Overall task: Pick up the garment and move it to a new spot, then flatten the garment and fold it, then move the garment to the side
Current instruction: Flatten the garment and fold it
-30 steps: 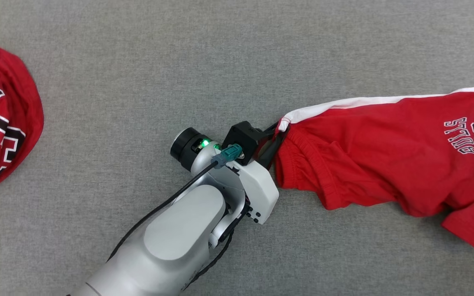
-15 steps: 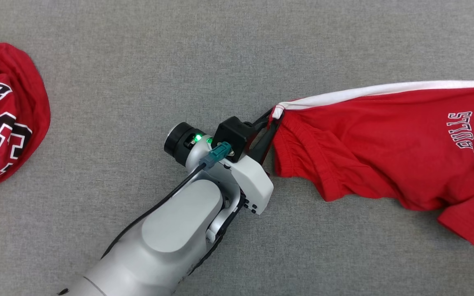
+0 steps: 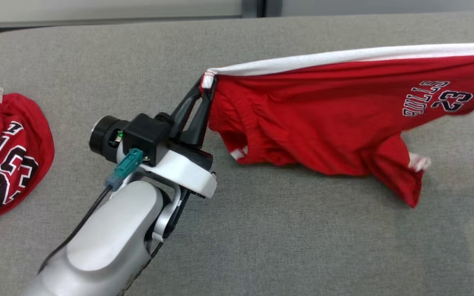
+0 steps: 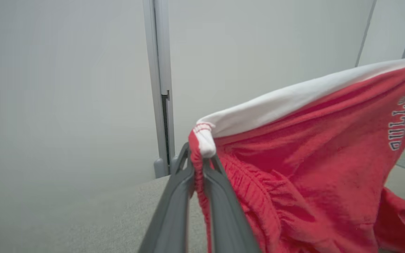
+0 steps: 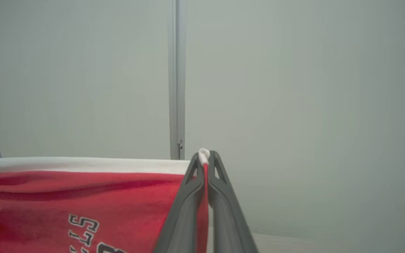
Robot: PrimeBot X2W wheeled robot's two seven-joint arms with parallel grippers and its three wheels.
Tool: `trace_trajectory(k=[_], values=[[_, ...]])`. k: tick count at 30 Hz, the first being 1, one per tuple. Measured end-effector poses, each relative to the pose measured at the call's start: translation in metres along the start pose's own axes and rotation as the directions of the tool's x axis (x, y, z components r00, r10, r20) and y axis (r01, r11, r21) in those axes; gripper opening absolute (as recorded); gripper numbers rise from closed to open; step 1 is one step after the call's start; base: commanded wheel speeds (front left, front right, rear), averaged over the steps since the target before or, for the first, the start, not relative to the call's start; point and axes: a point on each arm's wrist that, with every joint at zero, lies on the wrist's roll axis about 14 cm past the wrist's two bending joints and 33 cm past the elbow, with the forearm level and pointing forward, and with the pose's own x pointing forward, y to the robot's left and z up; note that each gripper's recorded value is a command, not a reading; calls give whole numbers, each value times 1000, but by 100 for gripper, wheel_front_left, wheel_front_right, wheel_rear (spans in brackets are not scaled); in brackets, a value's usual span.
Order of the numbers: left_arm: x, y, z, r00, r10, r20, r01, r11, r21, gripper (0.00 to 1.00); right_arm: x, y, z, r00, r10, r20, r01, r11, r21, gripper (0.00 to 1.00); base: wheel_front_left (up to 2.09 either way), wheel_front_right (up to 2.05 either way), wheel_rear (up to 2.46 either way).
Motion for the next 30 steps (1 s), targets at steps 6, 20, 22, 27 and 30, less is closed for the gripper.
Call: trace_trajectory(k=[6, 20, 22, 27, 30], values=[[-15, 0, 89, 978, -17, 206, 5, 998, 55, 0, -19, 18, 96, 978, 33, 208, -10, 994, -110, 0, 0, 0, 0], [-44, -5, 178, 930, -40, 364, -4, 993, 119, 0, -41, 33, 148, 964, 27, 266, 5, 993, -116, 0, 0, 0, 0], [-38, 0, 173, 935, -27, 354, -12, 994, 108, 0, -33, 31, 144, 966, 24, 259, 3, 995, -101, 0, 0, 0, 0], [-7, 12, 165, 937, -26, 348, -6, 996, 91, 0, 2, 23, 134, 967, 20, 255, -2, 997, -71, 0, 0, 0, 0], [22, 22, 165, 931, -34, 364, 2, 996, 90, 0, 35, 19, 134, 962, 35, 270, -17, 997, -69, 0, 0, 0, 0]])
